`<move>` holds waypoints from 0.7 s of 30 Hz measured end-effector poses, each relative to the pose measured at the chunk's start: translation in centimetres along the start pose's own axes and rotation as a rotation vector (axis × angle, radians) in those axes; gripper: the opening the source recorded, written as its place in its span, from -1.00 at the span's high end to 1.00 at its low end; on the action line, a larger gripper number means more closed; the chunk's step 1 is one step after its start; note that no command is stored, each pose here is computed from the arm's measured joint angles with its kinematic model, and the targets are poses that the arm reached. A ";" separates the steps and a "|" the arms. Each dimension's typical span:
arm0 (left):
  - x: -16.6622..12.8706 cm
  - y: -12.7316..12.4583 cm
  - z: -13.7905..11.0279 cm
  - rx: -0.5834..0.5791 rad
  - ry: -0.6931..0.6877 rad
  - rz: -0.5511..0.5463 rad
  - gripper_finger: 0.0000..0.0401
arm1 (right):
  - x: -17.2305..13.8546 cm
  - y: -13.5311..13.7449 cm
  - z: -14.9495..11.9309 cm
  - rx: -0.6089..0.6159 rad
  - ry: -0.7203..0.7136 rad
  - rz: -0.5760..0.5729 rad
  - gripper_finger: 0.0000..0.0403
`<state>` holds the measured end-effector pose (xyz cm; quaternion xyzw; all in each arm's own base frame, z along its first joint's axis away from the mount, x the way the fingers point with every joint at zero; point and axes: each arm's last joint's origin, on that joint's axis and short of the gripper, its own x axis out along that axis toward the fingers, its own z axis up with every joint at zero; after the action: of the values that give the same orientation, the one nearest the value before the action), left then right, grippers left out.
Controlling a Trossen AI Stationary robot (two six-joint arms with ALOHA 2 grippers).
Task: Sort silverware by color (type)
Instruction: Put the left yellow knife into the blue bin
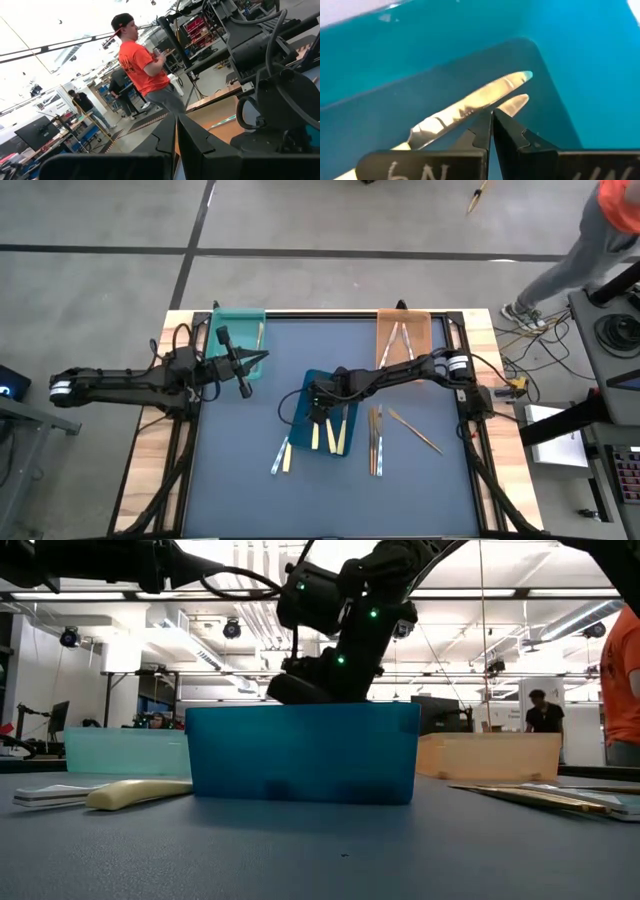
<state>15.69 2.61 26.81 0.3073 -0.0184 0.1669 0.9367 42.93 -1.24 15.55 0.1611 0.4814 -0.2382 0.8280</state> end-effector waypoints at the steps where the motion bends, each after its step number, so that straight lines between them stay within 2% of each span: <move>1: 0.0 0.0 0.0 0.000 0.000 0.000 1.00 | 0.0 0.0 0.0 0.000 0.001 -0.001 0.96; 21: 0.0 0.0 0.0 0.001 0.000 0.002 1.00 | 0.2 0.0 -0.2 -0.002 0.008 -0.004 0.96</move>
<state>15.67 2.61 26.83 0.3079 -0.0187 0.1677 0.9363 42.89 -1.24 15.27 0.1603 0.4851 -0.2385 0.8259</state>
